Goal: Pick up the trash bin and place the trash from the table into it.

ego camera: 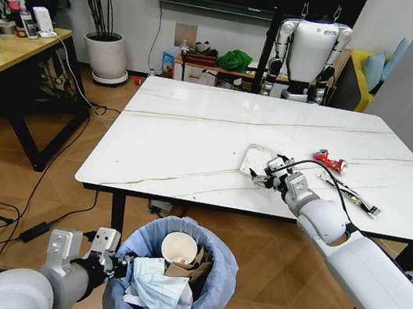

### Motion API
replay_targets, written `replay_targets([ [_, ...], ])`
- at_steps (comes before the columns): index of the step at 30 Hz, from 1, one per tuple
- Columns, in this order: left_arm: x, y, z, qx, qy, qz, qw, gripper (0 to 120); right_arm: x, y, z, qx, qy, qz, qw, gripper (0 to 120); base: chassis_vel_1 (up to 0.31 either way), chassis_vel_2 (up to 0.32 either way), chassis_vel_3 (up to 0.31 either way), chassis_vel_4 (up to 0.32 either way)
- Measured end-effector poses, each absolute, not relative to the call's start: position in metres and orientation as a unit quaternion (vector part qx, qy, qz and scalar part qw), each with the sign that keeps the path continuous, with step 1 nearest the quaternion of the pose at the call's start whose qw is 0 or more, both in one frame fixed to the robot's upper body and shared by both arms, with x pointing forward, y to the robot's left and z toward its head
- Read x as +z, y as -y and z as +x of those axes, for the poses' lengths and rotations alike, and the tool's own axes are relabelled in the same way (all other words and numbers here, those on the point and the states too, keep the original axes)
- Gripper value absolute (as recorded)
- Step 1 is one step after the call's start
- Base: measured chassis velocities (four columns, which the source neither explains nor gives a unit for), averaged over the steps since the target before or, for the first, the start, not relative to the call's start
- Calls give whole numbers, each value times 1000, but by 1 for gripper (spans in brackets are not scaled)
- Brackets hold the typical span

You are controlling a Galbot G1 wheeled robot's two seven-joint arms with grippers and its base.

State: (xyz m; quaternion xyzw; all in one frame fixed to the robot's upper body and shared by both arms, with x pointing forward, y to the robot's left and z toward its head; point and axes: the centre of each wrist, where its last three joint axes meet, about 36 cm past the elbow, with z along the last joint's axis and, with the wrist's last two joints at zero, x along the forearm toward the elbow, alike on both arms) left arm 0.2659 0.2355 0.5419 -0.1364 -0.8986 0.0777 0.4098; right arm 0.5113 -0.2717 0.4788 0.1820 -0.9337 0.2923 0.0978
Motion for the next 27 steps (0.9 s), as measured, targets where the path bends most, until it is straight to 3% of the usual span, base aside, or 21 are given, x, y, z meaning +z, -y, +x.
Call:
replay_targets([
  [17,542,-235,266,79,898,-138,410,0,474,278,520,315,929,169,98,89,0,0,0,0],
  [27,541,-235,265,80,898,-137,411,0,470,282,524,323,927,164,96,56,0,0,0,0],
])
